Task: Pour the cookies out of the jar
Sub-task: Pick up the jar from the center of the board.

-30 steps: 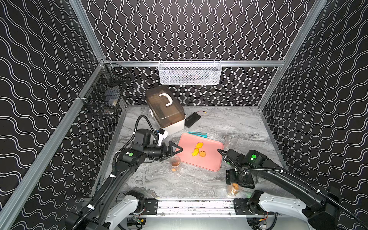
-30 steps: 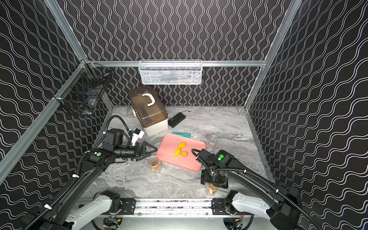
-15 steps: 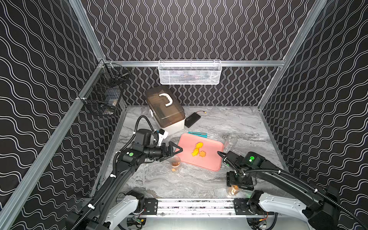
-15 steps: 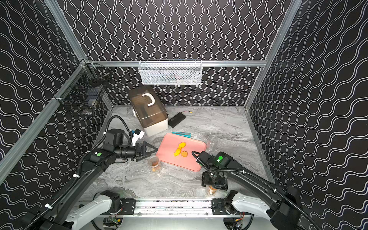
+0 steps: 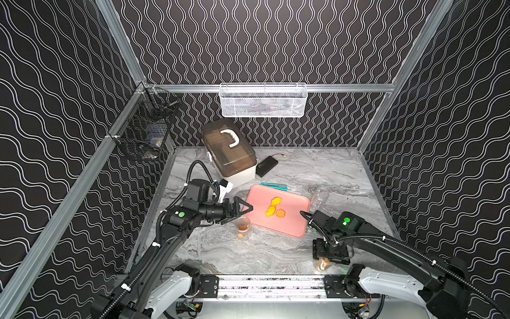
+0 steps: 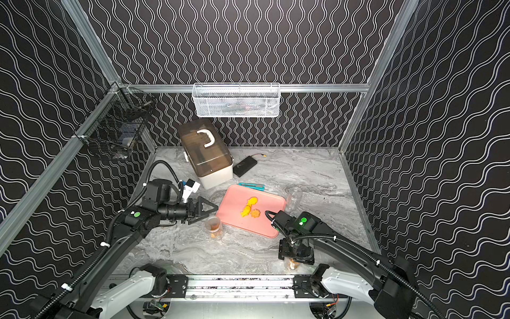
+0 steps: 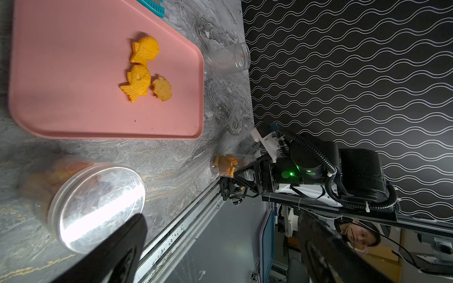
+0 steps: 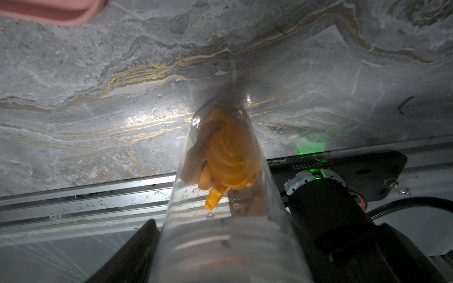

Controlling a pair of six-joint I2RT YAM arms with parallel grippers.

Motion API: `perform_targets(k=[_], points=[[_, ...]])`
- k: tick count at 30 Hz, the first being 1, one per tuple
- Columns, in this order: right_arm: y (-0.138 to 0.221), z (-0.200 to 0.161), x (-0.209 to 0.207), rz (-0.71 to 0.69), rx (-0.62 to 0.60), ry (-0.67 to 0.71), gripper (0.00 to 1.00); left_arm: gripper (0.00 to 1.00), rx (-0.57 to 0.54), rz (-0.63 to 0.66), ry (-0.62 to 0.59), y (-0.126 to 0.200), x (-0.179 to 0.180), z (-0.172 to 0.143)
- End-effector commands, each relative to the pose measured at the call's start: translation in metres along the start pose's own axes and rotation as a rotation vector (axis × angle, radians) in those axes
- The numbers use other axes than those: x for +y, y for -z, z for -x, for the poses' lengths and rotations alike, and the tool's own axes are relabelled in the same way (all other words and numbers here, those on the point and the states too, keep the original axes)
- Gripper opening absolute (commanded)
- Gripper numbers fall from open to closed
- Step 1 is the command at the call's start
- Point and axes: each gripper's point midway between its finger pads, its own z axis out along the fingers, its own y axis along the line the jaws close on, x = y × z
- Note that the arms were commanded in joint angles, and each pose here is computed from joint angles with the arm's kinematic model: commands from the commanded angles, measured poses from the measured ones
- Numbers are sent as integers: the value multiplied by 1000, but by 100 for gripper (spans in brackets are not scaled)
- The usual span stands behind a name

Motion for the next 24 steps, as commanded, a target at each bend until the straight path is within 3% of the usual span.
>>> perform_targets(k=[1,10,24], points=[[-2,2,-1,-12,-5,-1,79,99,-2,-7,-31,1,-3,1],[-1,3,-1,-16,-9,7,70,99,3,-4,-31,0,-1,0],[10,5,3,15,-30,10,68,99,-1,-4,-31,1,-2,0]])
